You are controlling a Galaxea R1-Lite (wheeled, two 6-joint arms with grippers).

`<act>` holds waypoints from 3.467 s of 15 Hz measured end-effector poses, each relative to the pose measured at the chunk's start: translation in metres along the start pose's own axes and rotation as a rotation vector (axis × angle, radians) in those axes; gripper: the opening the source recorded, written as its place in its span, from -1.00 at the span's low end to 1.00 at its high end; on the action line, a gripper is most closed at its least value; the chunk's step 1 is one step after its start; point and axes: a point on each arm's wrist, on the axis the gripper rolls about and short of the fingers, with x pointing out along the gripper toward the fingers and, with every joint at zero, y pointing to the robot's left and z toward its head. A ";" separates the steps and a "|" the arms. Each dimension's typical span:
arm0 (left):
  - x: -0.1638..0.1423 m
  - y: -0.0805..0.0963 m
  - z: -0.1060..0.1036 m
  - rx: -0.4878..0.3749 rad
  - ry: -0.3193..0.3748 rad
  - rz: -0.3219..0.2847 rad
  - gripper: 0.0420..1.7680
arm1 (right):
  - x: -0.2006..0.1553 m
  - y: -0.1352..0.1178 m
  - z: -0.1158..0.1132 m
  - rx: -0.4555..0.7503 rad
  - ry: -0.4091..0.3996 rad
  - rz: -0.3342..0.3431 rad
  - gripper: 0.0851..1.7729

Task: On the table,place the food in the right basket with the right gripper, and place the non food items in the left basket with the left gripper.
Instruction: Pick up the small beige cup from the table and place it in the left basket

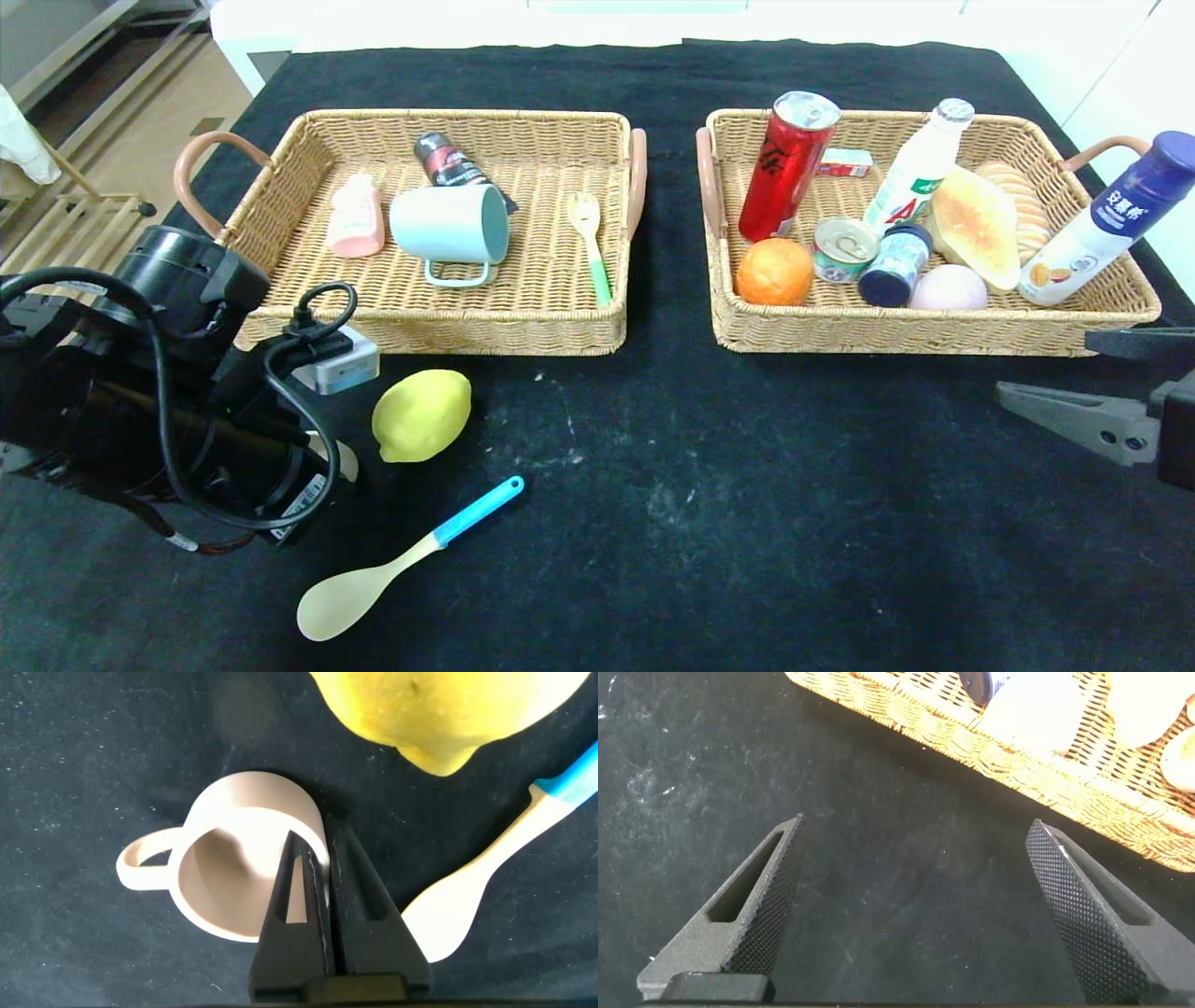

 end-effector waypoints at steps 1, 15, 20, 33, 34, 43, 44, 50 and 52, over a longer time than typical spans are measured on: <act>0.000 0.000 0.000 0.000 0.000 0.000 -0.89 | 0.000 0.000 0.000 0.000 0.000 0.000 0.93; -0.010 0.001 0.003 0.001 -0.033 0.010 -0.89 | 0.000 0.000 0.000 0.000 0.001 0.000 0.93; -0.031 0.004 0.014 0.004 -0.120 0.037 -0.89 | -0.001 0.000 0.000 0.000 -0.002 0.000 0.93; -0.088 0.008 0.066 0.016 -0.413 0.087 -0.89 | -0.002 0.000 0.001 -0.001 -0.005 -0.001 0.93; -0.090 0.007 0.070 0.021 -0.430 0.083 -0.89 | -0.002 0.000 0.001 -0.001 -0.005 -0.001 0.93; -0.073 -0.007 0.121 -0.078 -0.546 0.007 -0.89 | -0.002 0.000 0.001 -0.001 -0.005 -0.001 0.93; -0.070 -0.009 0.128 -0.078 -0.577 0.004 -0.89 | -0.002 0.000 0.001 -0.001 -0.006 -0.001 0.93; -0.048 -0.023 0.162 -0.098 -0.745 -0.012 -0.89 | -0.001 0.000 0.000 -0.001 -0.004 -0.001 0.93; -0.044 -0.024 0.173 -0.106 -0.826 -0.001 -0.89 | 0.000 0.000 0.000 0.000 -0.001 -0.001 0.93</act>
